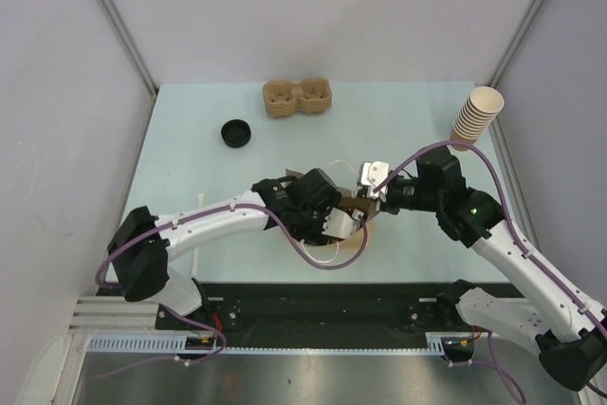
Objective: Pack the takeout coffee
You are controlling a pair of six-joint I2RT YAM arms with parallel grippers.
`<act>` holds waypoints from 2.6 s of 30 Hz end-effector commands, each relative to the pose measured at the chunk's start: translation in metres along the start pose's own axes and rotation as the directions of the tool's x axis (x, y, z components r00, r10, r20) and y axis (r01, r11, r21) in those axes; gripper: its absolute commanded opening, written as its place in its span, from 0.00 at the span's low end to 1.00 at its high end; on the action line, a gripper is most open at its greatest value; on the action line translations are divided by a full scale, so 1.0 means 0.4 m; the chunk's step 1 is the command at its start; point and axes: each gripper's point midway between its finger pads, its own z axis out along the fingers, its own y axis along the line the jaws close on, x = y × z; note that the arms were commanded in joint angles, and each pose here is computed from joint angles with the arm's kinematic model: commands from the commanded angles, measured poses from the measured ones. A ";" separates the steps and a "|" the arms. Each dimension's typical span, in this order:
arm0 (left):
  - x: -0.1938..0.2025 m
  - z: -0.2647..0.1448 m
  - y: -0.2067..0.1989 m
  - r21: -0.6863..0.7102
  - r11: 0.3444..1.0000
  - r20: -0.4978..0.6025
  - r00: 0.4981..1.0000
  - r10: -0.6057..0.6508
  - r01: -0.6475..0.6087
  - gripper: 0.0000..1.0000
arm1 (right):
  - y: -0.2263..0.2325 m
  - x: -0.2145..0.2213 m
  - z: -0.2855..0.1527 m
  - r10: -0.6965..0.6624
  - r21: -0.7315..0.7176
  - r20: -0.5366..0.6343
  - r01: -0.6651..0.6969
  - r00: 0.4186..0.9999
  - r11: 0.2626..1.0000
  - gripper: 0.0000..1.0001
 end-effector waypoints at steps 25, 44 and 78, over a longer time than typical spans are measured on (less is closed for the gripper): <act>-0.112 -0.149 0.039 -0.016 0.999 0.094 0.994 -0.046 0.048 1.00 | -0.039 -0.062 -0.012 -0.053 0.013 0.076 0.052 0.996 0.999 0.00; -0.201 -0.324 0.085 -0.081 0.994 0.268 0.962 -0.045 0.069 0.99 | -0.056 -0.031 -0.010 -0.025 0.010 0.057 0.024 0.998 1.000 0.00; 0.390 -0.548 0.317 -0.196 -0.049 0.432 0.042 -0.901 0.979 0.99 | -0.112 -0.024 -0.012 0.050 0.108 0.046 -0.055 0.998 0.993 0.46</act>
